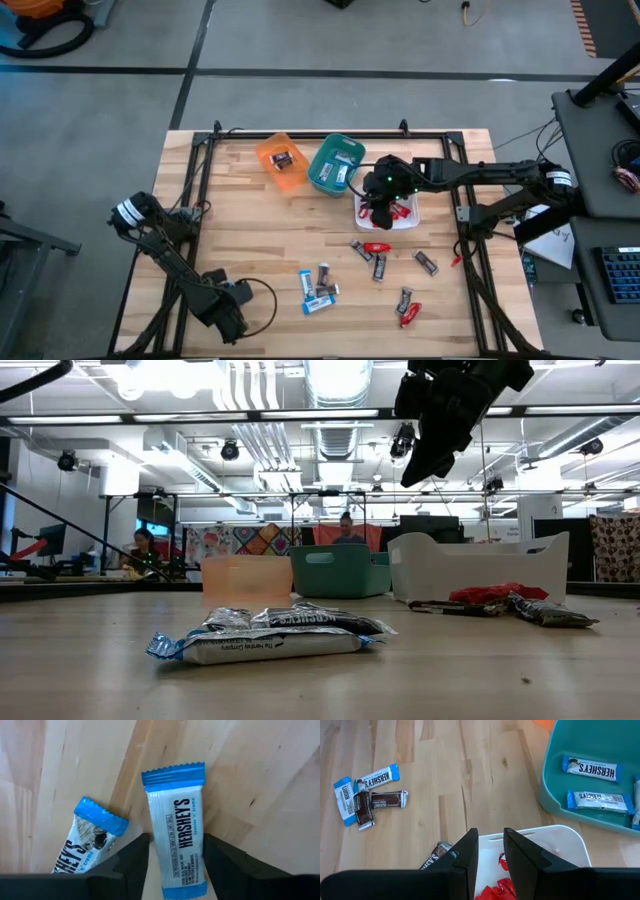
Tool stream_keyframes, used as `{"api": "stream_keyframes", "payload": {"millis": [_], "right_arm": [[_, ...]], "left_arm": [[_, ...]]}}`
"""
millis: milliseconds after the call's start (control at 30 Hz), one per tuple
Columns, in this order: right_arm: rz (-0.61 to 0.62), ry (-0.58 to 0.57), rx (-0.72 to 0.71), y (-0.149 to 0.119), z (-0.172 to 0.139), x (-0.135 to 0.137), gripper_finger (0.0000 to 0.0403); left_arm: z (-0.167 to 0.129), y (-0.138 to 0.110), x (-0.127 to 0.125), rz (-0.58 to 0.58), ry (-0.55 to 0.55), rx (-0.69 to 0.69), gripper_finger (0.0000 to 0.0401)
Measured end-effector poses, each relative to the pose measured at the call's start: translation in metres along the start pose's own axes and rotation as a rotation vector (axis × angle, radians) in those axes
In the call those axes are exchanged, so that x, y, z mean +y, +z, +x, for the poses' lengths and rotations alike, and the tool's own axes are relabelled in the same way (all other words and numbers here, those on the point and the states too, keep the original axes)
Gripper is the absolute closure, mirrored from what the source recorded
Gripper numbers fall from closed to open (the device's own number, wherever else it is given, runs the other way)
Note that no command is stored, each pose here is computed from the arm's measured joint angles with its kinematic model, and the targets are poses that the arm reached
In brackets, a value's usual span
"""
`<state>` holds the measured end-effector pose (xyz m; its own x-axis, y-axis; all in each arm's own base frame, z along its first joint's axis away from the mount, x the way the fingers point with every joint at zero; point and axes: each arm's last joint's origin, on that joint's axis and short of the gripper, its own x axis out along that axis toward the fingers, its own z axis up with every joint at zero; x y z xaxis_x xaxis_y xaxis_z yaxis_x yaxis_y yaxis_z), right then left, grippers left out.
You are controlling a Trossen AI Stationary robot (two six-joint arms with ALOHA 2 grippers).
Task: Sort candy
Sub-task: Put the white chocolate bar into the green bin
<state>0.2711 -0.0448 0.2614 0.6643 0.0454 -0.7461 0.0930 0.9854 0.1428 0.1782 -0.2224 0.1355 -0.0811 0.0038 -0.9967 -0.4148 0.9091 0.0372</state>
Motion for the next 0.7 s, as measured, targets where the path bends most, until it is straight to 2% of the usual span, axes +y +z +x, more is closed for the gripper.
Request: {"api": "stream_keyframes", "payload": {"millis": [367,567,700], "right_arm": [[-0.006,0.0,0.0,0.0,0.0,0.0,0.0319],[-0.015,0.0,-0.001,0.0,0.0,0.0,0.0319],[-0.022,0.0,-0.001,0.0,0.0,0.0,0.0319]], "left_arm": [[0.0,-0.001,-0.003,0.009,-0.034,-0.023,0.0371],[-0.009,-0.001,-0.001,0.01,-0.061,-0.056,0.0384],[-0.023,0.002,-0.003,0.043,-0.08,-0.178,0.0381]]}}
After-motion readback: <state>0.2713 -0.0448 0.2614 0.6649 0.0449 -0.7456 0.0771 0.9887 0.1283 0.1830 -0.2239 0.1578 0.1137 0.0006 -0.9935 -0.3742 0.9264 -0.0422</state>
